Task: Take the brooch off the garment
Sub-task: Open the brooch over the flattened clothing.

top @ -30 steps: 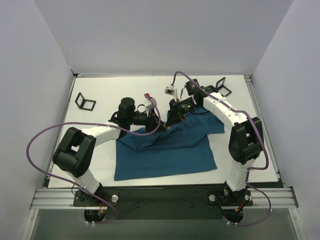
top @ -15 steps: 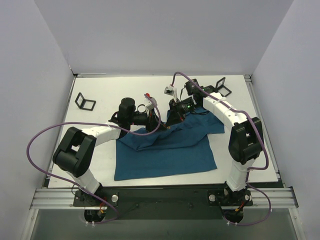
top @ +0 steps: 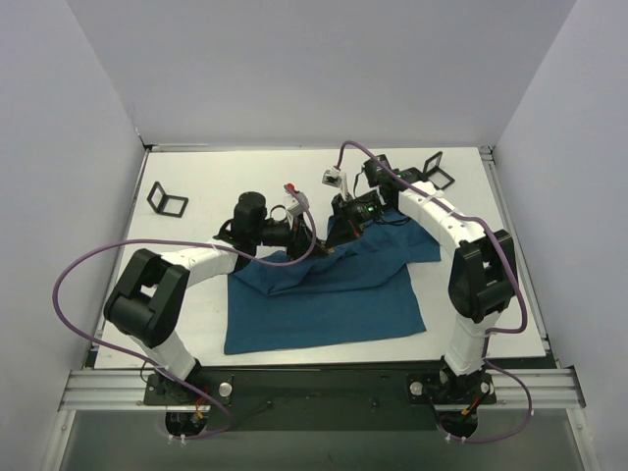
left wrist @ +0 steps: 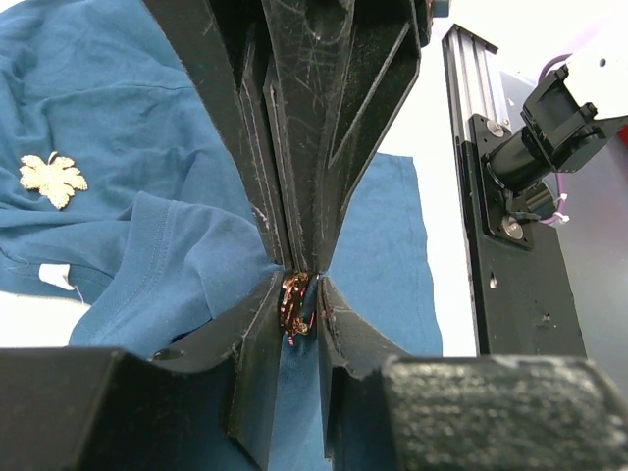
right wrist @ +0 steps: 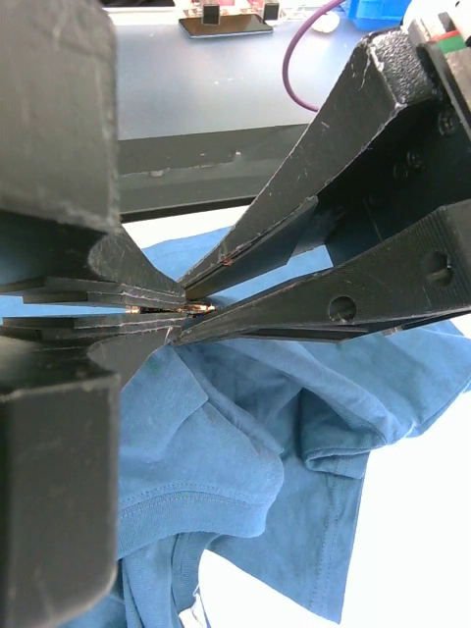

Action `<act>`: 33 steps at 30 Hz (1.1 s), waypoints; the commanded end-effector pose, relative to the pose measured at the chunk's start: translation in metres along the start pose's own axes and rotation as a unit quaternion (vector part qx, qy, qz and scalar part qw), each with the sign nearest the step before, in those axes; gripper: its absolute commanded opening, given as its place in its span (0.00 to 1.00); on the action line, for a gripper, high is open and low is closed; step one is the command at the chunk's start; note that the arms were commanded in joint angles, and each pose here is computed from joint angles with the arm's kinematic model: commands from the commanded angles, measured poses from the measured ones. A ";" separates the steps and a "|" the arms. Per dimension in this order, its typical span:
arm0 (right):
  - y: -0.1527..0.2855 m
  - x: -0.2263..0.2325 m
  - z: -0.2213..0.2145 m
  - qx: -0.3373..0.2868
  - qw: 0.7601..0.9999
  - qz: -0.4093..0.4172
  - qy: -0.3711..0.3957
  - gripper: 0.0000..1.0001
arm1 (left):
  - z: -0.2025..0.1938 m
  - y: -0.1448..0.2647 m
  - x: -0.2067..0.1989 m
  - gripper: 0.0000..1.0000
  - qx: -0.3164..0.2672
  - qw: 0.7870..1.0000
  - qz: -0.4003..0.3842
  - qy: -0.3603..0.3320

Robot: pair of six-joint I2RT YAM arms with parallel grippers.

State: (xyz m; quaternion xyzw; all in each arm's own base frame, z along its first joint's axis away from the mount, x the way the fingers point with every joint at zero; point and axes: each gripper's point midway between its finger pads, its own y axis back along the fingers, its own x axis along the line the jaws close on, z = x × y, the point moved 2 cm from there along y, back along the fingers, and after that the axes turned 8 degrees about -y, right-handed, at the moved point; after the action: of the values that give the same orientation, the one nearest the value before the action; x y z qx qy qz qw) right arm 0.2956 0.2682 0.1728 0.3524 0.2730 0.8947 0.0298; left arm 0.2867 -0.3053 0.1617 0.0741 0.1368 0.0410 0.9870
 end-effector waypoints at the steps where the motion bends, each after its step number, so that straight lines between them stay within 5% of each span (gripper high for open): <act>1: 0.012 0.043 0.014 -0.019 0.998 0.062 0.005 0.00 | 0.006 -0.002 0.020 0.29 -0.004 0.999 0.040 -0.026; 4: 0.012 0.043 0.013 -0.019 0.998 0.061 0.006 0.00 | 0.007 -0.003 0.020 0.31 -0.003 0.999 0.041 -0.027; 10: 0.015 0.039 0.014 -0.022 0.998 0.055 0.004 0.00 | 0.013 0.000 0.014 0.56 -0.010 0.999 0.031 -0.036; 24: 0.022 0.034 0.016 -0.032 0.998 0.057 -0.006 0.00 | 0.040 0.024 -0.021 0.85 -0.101 0.992 -0.070 -0.041; 33: 0.021 0.032 0.015 -0.031 0.998 0.057 -0.009 0.00 | 0.036 0.020 -0.013 0.87 -0.091 0.994 -0.050 -0.039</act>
State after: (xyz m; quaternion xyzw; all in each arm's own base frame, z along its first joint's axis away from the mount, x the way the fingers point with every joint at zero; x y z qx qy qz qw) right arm 0.2894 0.2644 0.1803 0.3881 0.2541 0.8858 0.0139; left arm 0.2816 -0.2900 0.1957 -0.0168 0.1259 0.0063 0.9919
